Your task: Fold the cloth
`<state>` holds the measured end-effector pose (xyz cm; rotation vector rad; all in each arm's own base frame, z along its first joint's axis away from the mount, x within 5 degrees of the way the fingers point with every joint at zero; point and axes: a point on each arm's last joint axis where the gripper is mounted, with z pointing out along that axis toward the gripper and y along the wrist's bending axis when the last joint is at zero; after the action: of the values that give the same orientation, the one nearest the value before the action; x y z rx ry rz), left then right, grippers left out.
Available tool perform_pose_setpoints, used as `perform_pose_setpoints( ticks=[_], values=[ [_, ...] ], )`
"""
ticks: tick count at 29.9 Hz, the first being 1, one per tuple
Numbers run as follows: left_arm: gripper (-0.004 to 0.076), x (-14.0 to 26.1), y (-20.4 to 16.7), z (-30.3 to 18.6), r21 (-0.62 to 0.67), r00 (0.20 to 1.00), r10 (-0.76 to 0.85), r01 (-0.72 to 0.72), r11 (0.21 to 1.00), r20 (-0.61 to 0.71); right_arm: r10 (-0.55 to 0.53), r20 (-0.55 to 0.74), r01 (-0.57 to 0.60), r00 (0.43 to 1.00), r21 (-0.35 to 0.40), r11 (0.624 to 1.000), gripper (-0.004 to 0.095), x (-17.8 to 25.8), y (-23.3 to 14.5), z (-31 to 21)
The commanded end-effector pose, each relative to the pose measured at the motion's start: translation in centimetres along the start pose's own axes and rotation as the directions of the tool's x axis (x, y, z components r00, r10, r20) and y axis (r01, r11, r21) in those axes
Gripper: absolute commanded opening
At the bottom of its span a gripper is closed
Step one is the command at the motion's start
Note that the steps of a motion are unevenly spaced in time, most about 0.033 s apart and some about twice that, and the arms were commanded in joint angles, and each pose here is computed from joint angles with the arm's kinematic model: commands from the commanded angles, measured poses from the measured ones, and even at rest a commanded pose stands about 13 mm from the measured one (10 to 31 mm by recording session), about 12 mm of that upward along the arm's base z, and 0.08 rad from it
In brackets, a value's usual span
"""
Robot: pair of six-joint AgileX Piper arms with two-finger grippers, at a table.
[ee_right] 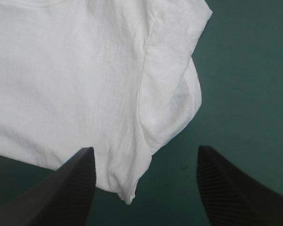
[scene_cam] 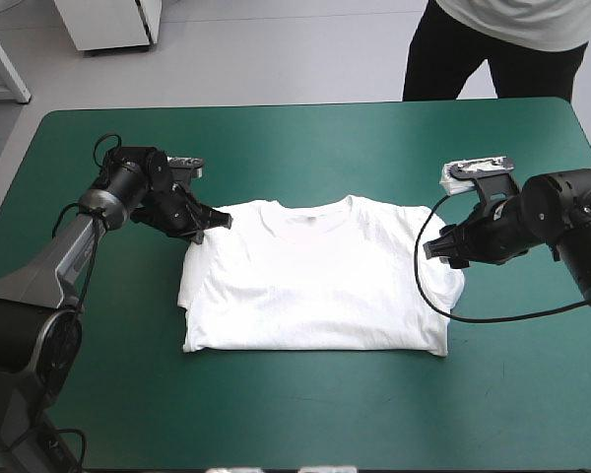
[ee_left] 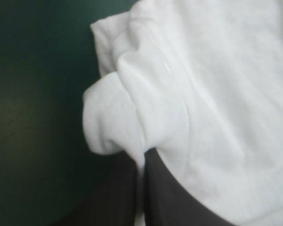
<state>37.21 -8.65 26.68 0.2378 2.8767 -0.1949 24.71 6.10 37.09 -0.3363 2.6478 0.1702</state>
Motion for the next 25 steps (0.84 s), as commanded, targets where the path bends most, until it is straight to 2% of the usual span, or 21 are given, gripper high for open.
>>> perform_pose_setpoints(
  ticks=[1, 8, 15, 19, 22, 25],
  values=[
    [-0.001, -0.1, -2.8, -3.1, 0.056, 0.995, 0.037, -0.042, 0.998, 0.088, -0.008, 0.083, 0.008, 0.996, 0.004, 1.0, 0.0581, -0.5, 0.1, -1.6],
    [-0.001, -0.1, -6.4, -0.8, 0.085, 0.991, 0.116, -0.121, 0.989, 0.061, -0.018, 0.088, 0.016, 0.996, 0.028, 0.999, 0.0581, -0.5, -0.1, -1.6],
    [-0.001, -0.5, -6.4, 4.2, 0.068, 0.99, 0.132, -0.13, 0.989, -0.038, -0.021, 0.087, 0.018, 0.996, 0.035, 0.999, 0.0581, -0.5, -0.1, -1.6],
    [-0.0003, -0.5, -6.4, 4.8, 0.068, 0.98, 0.188, -0.184, 0.981, -0.062, -0.033, 0.092, 0.027, 0.995, 0.07, 0.997, 0.0581, -0.6, -0.5, -1.7],
    [0.0058, -0.7, -6.7, 2.9, 0.082, 0.974, 0.219, -0.215, 0.973, -0.053, -0.02, 0.092, 0.011, 0.996, 0.093, 0.996, 0.0581, -0.6, -0.7, -1.7],
    [0.02, -0.9, -6.9, 0.5, 0.084, 0.972, 0.233, -0.231, 0.969, -0.019, 0.004, 0.096, -0.013, 0.995, 0.097, 0.995, 0.0581, -0.6, -0.7, -1.6]
  ],
)
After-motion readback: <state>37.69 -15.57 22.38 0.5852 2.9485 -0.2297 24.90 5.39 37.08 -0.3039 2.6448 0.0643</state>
